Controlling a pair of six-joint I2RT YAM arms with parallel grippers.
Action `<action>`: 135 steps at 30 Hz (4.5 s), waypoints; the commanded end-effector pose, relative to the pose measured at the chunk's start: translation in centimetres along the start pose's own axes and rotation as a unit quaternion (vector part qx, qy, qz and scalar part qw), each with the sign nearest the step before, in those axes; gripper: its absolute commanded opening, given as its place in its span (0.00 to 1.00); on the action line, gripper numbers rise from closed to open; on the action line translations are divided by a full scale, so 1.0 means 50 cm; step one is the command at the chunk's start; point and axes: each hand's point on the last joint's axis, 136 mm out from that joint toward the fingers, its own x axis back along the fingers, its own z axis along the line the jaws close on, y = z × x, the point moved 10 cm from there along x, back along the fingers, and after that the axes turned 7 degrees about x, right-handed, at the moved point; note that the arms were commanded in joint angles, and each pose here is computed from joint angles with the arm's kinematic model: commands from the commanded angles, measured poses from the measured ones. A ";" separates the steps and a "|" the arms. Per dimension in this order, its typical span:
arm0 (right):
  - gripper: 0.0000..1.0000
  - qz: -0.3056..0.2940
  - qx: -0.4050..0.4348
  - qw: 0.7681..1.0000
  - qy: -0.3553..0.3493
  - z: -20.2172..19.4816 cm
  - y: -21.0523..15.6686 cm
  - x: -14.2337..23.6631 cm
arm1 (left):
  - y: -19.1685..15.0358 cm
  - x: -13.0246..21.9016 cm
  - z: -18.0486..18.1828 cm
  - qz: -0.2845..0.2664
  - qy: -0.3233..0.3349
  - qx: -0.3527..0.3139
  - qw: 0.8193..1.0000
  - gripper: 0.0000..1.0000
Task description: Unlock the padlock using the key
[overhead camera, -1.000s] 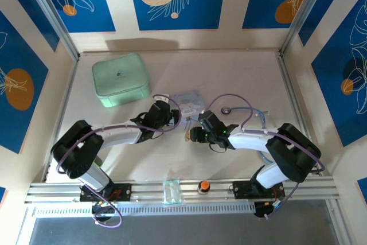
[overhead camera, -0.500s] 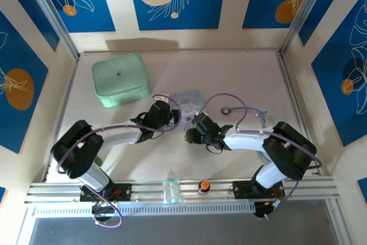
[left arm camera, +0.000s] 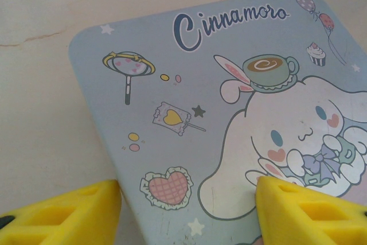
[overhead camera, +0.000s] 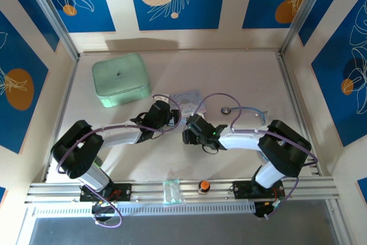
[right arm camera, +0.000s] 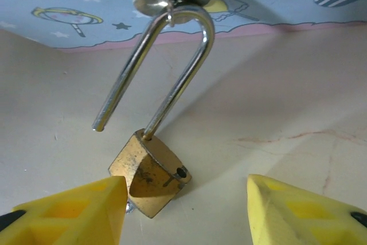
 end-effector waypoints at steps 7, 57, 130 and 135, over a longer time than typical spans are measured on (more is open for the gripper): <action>0.57 0.048 0.028 0.998 0.040 0.052 -0.018 -0.015 | -0.076 0.000 0.052 0.103 0.052 -0.033 0.993 0.62; 0.00 -0.054 -0.311 0.934 0.169 -0.042 -0.045 -0.091 | -0.122 -0.033 0.081 0.138 0.086 -0.046 0.986 0.59; 0.00 -0.264 -0.449 0.841 0.147 -0.124 0.023 -0.059 | -0.140 -0.031 0.098 0.145 0.094 -0.059 0.983 0.55; 0.00 -0.260 -0.472 0.828 0.154 -0.123 0.029 -0.079 | -0.142 -0.033 0.098 0.145 0.088 -0.056 0.984 0.55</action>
